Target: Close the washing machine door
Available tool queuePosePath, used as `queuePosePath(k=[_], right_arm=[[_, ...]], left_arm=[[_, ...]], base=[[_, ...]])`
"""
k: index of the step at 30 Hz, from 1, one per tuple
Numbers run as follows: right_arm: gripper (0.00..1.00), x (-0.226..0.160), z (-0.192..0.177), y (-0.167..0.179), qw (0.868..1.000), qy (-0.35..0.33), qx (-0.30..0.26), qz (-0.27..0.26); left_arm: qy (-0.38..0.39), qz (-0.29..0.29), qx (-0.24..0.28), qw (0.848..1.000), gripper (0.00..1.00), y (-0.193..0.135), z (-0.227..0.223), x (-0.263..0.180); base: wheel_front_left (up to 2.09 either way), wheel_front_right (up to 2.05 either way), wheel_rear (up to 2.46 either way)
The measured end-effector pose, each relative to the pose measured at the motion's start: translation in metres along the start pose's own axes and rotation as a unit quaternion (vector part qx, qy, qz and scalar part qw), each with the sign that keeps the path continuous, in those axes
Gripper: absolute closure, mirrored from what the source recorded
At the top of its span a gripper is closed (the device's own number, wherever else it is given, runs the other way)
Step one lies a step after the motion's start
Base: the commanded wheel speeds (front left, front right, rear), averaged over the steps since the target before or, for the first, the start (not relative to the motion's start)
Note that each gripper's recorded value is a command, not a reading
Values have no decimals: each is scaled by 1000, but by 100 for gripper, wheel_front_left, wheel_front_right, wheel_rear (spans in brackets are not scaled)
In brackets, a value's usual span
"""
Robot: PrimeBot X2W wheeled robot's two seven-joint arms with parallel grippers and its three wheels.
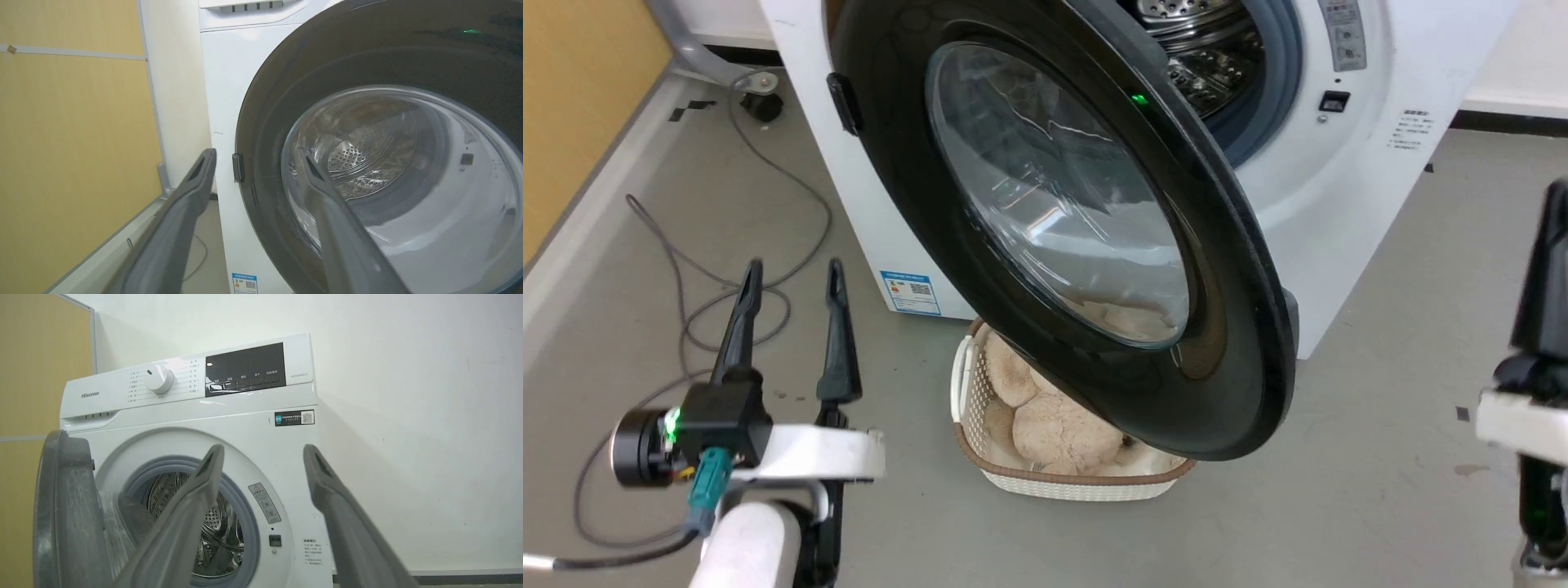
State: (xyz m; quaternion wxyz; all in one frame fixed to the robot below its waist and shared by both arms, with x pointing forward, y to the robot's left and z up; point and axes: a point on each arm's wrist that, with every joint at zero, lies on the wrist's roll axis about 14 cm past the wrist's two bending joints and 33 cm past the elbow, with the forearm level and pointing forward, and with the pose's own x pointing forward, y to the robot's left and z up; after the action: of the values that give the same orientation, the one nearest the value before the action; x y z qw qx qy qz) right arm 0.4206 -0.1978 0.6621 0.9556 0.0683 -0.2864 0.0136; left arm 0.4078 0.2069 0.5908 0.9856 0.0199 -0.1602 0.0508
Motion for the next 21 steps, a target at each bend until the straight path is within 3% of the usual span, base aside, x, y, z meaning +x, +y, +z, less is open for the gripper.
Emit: queuePosePath(k=[4, 6, 7, 13, 18, 21], right_arm=[[0, 15, 24, 13, 997, -48, 61, 11], [80, 20, 35, 25, 993, -69, 92, 26], [100, 22, 39, 34, 990, -75, 113, 37], [100, 24, 66, 84, 975, -111, 162, 109], [100, 9, 82, 142, 949, -109, 216, 204], [100, -6, 79, 168, 935, -87, 221, 264]], left_arm=[[18, 23, 7, 1000, 0, 11, -9, -16], [25, 31, 15, 999, 0, 16, -13, -22], [30, 34, 20, 999, 0, 18, -15, -25], [45, 50, 22, 998, 0, 26, -21, -39], [49, 52, 15, 997, 0, 29, -22, -46], [49, 53, 12, 997, 0, 29, -22, -47]], base=[[0, 0, 0], [0, 0, 0], [0, 0, 0], [0, 0, 0], [0, 0, 0], [0, 0, 0]])
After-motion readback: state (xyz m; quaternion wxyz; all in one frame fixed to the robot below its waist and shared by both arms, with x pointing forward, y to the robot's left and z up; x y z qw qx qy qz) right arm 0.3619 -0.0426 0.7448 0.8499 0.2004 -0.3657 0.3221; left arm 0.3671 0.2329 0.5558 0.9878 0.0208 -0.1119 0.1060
